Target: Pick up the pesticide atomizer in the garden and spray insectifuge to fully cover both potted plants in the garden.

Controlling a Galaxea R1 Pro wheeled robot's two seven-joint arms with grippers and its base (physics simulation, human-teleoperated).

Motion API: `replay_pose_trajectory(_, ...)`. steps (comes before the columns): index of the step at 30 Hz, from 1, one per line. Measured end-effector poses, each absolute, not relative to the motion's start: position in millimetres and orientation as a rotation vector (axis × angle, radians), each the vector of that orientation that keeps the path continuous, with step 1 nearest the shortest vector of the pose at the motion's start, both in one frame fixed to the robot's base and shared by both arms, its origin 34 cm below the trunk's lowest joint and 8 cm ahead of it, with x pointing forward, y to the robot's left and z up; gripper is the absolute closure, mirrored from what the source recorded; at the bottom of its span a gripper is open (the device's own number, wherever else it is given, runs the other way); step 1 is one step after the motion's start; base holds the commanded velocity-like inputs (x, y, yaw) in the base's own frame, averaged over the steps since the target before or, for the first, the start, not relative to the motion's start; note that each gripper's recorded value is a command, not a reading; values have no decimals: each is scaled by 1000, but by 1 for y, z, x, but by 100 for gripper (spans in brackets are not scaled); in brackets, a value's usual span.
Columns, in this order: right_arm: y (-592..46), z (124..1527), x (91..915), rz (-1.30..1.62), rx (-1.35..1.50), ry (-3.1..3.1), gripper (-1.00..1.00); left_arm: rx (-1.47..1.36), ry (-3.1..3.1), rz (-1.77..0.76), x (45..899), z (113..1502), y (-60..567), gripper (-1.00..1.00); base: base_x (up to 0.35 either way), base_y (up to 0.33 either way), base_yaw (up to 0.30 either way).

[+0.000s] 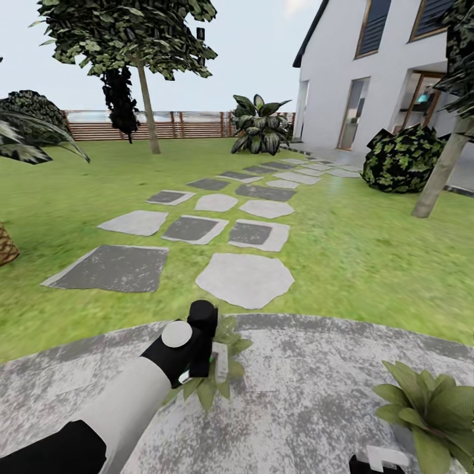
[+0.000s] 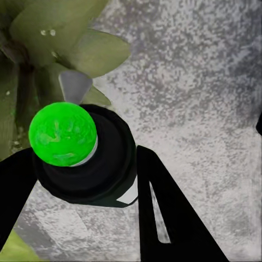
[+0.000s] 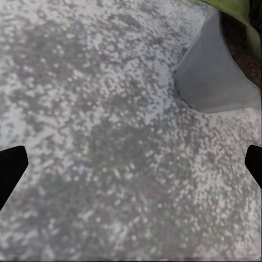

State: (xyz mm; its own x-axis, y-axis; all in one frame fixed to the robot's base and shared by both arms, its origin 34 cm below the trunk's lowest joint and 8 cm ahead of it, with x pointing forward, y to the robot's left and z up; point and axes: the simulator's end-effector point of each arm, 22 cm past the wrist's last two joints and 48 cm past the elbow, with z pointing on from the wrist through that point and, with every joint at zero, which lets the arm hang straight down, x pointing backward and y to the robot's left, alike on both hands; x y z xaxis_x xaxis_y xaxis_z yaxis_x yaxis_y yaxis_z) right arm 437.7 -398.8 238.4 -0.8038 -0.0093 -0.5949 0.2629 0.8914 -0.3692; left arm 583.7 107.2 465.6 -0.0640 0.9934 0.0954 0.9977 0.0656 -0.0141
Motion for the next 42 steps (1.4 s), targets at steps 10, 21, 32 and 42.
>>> replay_pose_trajectory(10, -401, 239, 437, -594, 180, 2443, -100, -2018, -2217, -16, 549, 436, 111, 100, -47, 6, 7)
replay_pose_trajectory(21, -402, 239, 437, -594, 180, 2443, -100, -1648, -2571, 102, 570, 445, 139, 100, 0, 0, 0)
replay_pose_trajectory(32, -403, 239, 437, -596, 179, 2444, -100, -1603, -2599, 3, 579, 453, 134, 100, 0, 0, 0)
replay_pose_trajectory(42, -398, 239, 438, -585, 179, 2442, -100, -1600, -2591, -58, 578, 453, 141, 100, -15, 4, -170)
